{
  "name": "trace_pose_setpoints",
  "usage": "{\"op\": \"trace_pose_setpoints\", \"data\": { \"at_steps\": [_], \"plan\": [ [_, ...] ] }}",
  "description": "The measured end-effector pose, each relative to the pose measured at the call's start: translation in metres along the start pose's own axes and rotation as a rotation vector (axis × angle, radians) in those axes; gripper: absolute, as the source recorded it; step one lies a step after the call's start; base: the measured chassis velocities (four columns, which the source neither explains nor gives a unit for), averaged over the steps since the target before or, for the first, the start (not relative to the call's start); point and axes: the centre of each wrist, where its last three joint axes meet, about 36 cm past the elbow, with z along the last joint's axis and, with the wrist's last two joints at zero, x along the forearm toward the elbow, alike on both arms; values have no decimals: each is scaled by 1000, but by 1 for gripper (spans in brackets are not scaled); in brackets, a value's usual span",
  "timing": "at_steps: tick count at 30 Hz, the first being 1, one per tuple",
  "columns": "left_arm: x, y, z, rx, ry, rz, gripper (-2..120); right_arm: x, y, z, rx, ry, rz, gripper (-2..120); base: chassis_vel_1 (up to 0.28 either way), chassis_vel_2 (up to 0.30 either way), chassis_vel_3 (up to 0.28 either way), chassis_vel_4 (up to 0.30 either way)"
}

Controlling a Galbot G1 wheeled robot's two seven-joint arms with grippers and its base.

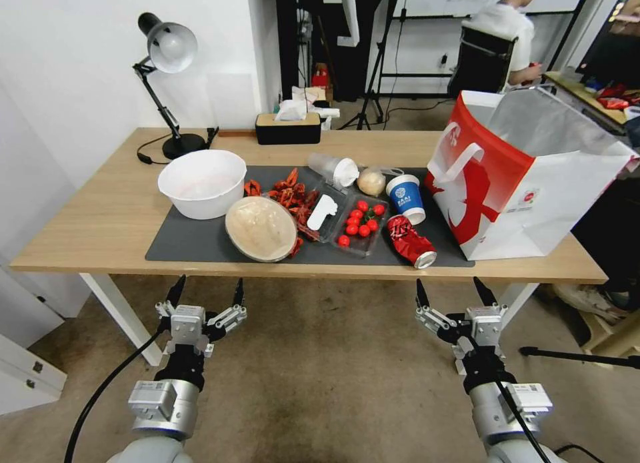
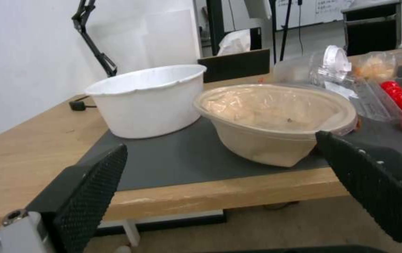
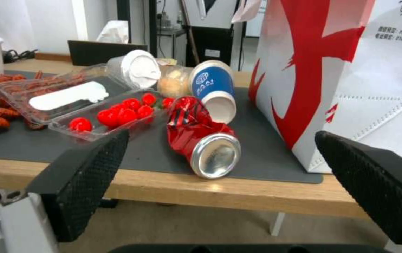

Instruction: Pick up the trash from the table and place it into the takeout bag.

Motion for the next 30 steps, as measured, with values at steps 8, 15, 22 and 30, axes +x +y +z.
{"op": "trace_pose_setpoints", "data": {
  "at_steps": [8,15,22,30],
  "plan": [
    [0,0,0,0,0,0,100,0,0,0,0,0,0,100,0,0,0,0],
    [0,0,0,0,0,0,100,0,0,0,0,0,0,100,0,0,0,0],
    [0,0,0,0,0,0,100,0,0,0,0,0,0,100,0,0,0,0],
    [0,0,0,1,0,0,100,0,0,0,0,0,0,100,0,0,0,0]
  ]
}}
